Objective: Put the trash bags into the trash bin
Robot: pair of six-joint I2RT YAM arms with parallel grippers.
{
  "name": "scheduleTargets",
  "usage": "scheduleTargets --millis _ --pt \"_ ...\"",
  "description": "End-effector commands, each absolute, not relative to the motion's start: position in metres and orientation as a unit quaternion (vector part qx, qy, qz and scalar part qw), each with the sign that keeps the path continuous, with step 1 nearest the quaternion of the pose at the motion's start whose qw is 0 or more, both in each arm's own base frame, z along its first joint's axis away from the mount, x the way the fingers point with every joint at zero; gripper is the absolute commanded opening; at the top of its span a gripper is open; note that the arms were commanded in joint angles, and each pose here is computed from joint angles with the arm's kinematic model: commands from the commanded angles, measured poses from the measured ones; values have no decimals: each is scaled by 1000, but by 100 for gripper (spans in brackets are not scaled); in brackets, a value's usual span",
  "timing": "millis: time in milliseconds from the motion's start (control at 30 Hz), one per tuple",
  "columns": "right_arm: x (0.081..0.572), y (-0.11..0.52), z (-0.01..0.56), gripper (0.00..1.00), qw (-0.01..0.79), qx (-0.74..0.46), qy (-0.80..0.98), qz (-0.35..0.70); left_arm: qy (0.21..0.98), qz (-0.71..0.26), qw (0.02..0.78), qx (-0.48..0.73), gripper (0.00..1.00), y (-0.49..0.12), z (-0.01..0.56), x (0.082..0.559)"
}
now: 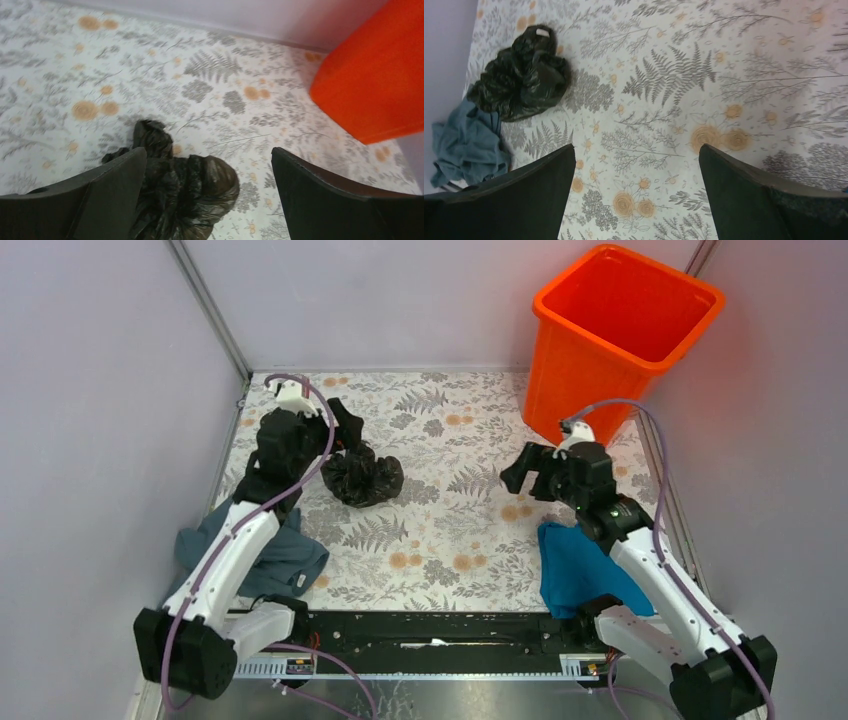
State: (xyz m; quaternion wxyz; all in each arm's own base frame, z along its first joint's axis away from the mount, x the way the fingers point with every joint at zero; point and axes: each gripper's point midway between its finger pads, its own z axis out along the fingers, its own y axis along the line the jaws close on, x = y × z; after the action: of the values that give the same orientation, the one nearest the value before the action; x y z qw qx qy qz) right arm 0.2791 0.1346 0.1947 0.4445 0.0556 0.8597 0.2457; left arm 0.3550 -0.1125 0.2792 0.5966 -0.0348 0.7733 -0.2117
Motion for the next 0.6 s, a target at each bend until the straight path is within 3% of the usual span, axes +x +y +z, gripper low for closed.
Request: scheduleTargets --millis 0,400,567 --pt "287 155 210 100 462 44 853 238 809 -134 562 -111 99 -82 259 372" --pt "269 201 179 100 394 -3 879 268 909 -53 383 -157 99 -71 163 395" --pt "265 207 181 100 391 -12 878 276 945 -109 287 -115 99 -103 117 393"
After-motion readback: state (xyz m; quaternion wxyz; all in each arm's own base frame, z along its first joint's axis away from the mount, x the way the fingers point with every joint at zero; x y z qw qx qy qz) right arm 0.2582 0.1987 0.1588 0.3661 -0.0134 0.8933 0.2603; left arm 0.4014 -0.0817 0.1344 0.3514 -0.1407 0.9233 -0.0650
